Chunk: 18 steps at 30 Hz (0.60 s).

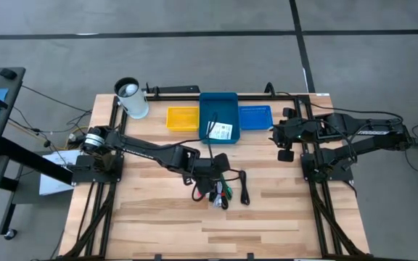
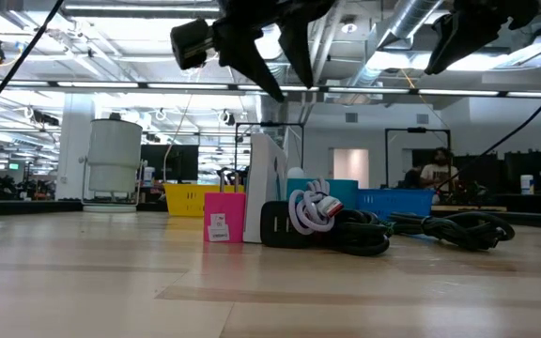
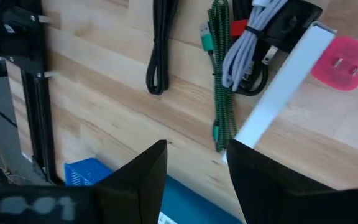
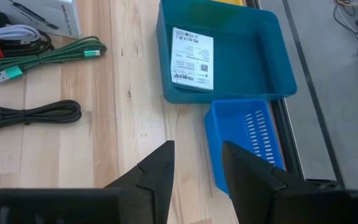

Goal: Pick and place items into bin
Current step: Put the white card reader box into the large blue bin

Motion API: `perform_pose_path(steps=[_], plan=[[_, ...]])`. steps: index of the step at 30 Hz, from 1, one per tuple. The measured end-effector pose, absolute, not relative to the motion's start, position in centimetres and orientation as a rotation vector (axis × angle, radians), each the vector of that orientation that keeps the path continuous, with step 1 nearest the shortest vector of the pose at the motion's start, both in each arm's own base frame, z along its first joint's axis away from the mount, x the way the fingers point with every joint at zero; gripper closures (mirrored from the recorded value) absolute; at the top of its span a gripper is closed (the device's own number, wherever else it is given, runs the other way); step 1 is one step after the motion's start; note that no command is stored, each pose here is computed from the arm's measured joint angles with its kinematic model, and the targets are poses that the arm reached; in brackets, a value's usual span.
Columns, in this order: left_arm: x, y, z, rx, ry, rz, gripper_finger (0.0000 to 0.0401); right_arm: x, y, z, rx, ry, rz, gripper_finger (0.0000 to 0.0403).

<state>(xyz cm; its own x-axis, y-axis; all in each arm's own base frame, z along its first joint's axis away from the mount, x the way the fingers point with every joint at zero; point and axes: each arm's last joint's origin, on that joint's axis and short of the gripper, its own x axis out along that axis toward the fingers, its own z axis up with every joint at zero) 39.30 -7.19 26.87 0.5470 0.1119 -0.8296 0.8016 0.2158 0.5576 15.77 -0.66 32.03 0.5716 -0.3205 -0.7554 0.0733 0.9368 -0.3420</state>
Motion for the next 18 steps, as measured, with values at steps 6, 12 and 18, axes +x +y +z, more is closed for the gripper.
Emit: perform_pose_path(steps=[6,12,18], plan=[[39.5,-7.3,27.0,1.284,0.881,-0.591,0.0242,15.7,-0.7,32.0,-0.295,0.943,-0.230,0.0274],[40.5,-7.2,27.3,1.275,0.882,-0.594,0.0242,15.6,-0.6,31.9,-0.296,0.968,-0.221,0.0274],[41.4,-7.4,27.7,1.265,0.888,-0.600,0.0242,15.5,-0.5,31.8,-0.283,0.973,-0.174,0.0274]])
